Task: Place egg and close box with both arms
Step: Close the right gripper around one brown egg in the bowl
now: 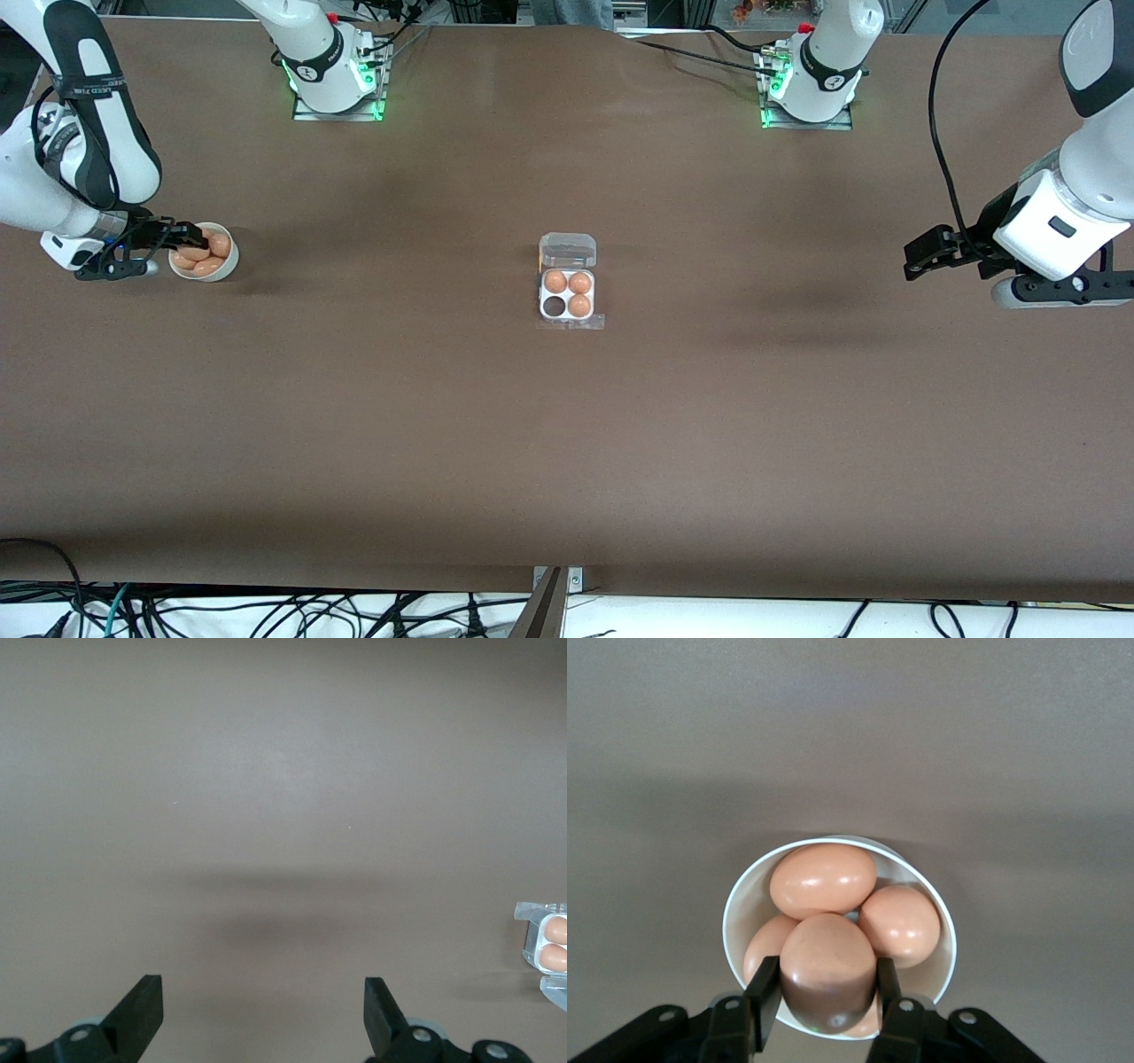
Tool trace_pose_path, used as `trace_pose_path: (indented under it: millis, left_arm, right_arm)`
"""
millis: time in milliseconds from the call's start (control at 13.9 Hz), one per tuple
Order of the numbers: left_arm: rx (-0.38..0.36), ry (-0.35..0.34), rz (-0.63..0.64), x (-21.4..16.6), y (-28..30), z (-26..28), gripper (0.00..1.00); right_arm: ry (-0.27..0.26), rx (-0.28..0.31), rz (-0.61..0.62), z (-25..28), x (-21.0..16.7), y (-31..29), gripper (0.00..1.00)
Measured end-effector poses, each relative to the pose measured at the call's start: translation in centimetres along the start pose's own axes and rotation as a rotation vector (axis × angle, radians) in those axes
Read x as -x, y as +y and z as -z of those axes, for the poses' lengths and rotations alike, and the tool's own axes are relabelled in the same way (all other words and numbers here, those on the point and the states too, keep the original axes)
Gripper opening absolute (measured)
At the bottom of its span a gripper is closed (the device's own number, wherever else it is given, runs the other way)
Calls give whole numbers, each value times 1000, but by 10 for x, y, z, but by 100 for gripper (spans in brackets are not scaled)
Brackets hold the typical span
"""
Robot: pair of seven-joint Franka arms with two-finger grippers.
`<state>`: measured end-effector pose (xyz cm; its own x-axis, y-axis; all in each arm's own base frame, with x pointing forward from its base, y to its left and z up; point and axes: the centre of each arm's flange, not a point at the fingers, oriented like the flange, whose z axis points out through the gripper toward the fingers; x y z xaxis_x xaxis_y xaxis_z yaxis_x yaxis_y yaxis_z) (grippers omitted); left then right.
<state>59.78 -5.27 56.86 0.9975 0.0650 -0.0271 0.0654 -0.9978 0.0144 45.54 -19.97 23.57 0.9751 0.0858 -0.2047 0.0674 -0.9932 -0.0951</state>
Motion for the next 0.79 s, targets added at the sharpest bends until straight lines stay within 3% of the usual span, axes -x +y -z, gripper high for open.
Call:
trace_pose_path:
  millis: [792]
  left_arm:
    - [0,0,0,0,0,0,100]
  right_arm:
    - [-22,-28,32,48,-27,-8,48]
